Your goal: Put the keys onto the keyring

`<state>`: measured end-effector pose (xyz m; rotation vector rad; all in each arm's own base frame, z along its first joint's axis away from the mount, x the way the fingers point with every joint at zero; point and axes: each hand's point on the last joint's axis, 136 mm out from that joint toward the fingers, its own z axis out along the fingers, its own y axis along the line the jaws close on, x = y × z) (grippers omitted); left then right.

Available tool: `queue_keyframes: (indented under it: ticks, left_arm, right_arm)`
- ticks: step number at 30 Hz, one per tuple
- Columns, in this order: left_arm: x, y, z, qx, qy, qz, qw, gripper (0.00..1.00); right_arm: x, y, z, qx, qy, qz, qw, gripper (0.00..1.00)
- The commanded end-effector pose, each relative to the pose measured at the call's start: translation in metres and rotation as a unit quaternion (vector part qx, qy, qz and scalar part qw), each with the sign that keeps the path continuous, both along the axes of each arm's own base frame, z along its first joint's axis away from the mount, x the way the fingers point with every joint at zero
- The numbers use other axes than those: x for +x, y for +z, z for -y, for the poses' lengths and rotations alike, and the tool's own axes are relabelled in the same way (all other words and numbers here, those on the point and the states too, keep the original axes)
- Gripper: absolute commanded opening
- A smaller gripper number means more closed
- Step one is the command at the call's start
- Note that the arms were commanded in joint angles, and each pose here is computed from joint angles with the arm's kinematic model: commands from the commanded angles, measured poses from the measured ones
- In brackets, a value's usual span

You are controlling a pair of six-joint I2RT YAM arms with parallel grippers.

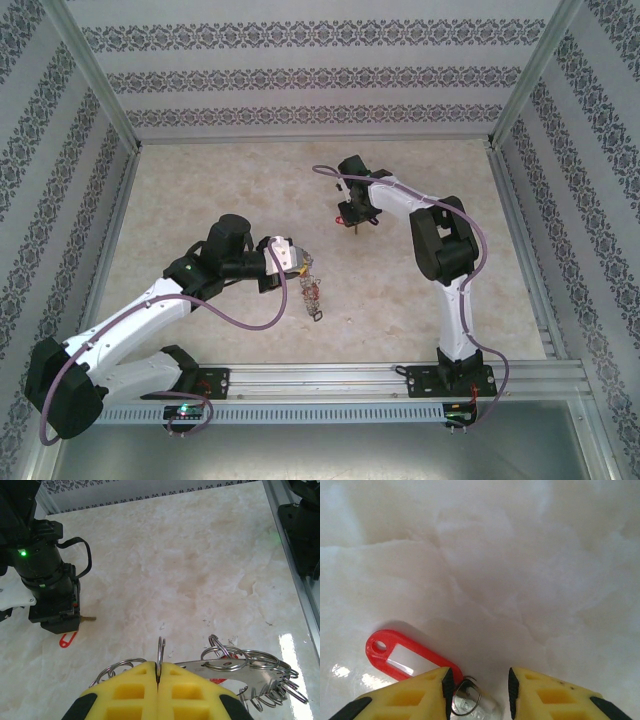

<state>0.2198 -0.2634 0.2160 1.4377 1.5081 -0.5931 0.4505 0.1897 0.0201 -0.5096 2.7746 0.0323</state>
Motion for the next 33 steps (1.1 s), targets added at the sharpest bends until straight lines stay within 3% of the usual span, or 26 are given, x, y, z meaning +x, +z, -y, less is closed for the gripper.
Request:
queue_keyframes:
  ticks: [1, 12, 23, 33]
  left_arm:
    - [0.001, 0.024, 0.002, -0.017, -0.007, 0.034, 0.999, 0.0]
    - [0.001, 0.026, 0.002, -0.019, -0.007, 0.034, 0.999, 0.0]
    - [-0.001, 0.027, 0.001, -0.02, -0.009, 0.035, 0.999, 0.0]
    - [-0.001, 0.027, 0.0, -0.018, -0.009, 0.036, 0.999, 0.0]
  right_arm:
    - [-0.007, -0.003, -0.007, 0.006, 0.012, -0.019, 1.0, 0.36]
    - [-0.009, 0.005, -0.011, 0.029, 0.008, -0.021, 0.999, 0.34]
    - [-0.005, 0.038, -0.015, 0.065, -0.023, 0.011, 0.998, 0.39]
    - [-0.008, 0.027, -0.016, 0.09, -0.075, -0.008, 0.993, 0.37]
